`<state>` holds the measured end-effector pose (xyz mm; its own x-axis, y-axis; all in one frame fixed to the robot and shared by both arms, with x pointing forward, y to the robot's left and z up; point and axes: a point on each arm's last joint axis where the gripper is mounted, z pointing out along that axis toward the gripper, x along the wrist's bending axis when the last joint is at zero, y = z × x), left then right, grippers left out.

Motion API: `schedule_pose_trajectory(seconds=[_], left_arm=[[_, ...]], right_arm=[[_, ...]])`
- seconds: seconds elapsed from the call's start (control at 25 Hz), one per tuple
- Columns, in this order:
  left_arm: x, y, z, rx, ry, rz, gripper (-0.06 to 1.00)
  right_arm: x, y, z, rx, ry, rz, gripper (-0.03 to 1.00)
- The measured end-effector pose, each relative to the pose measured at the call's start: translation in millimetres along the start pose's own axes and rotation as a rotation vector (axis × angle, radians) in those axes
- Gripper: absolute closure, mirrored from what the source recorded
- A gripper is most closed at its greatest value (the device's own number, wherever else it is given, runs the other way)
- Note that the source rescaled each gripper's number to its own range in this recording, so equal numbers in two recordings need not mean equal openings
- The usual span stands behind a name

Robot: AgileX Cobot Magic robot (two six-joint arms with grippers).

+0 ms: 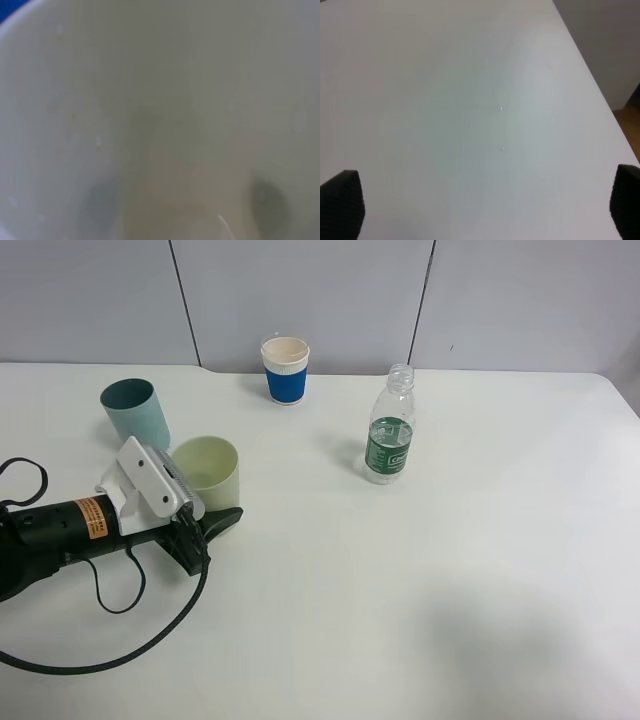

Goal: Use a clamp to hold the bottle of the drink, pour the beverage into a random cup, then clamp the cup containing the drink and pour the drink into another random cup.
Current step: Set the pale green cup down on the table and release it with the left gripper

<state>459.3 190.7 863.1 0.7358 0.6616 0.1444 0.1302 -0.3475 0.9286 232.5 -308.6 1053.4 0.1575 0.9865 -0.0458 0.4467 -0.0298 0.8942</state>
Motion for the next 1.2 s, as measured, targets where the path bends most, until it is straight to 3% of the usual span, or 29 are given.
schedule_pose_trajectory(seconds=[0.48, 1.2], left_arm=[[2.7, -11.4, 21.4, 0.013, -0.052, -0.042, 0.92], [-0.7, -10.9, 21.2, 0.004, -0.088, -0.067, 0.91]], right_arm=[[0.0, 0.0, 0.0, 0.000, 0.000, 0.000, -0.03], [0.0, 0.0, 0.0, 0.000, 0.000, 0.000, -0.03]])
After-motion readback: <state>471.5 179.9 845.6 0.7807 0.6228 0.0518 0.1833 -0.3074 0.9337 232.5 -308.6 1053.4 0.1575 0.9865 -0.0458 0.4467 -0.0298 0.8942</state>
